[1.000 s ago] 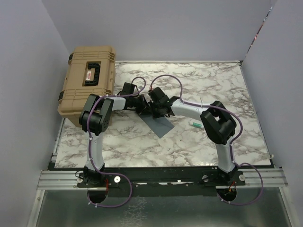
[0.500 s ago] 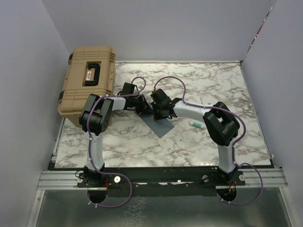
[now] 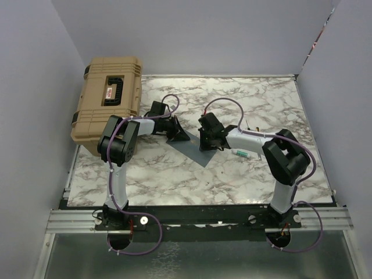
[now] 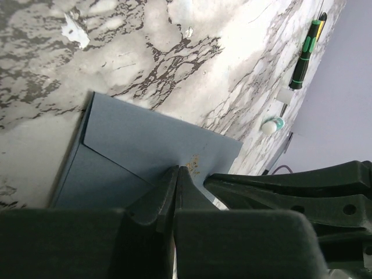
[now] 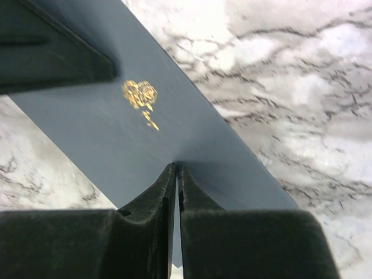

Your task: Place the letter into the envelope and seal it

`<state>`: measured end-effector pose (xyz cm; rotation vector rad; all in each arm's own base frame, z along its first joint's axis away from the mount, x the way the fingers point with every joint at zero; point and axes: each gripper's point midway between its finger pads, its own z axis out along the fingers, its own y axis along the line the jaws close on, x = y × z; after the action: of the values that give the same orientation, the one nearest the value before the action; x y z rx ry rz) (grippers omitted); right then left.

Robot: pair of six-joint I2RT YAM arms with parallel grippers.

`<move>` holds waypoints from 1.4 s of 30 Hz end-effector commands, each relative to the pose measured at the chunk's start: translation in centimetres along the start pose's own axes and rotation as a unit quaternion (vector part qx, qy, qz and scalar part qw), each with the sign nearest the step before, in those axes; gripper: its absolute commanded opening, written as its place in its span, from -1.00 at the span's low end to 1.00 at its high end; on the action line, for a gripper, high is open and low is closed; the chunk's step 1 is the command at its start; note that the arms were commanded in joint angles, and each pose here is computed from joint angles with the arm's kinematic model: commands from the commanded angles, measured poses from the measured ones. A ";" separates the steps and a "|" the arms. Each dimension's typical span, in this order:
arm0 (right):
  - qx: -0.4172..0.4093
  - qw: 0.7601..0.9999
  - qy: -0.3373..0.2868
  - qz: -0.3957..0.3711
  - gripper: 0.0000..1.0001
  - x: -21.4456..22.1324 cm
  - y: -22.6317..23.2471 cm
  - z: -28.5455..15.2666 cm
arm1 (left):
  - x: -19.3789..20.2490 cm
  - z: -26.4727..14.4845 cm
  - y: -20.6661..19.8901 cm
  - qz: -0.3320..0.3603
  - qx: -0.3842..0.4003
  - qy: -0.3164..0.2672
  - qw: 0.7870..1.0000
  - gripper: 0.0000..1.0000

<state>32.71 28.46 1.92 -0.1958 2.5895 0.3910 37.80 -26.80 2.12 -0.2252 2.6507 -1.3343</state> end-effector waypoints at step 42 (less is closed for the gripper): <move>0.151 0.978 0.096 -0.105 0.55 2.0 -16.5 -10.0 | -1.1 -10.6 -7.7 0.271 -0.171 -0.186 0.929 0.98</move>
<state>28.14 8.58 4.73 -0.2394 2.7741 -0.1531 37.54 -24.34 13.43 0.1793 2.3760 -0.6492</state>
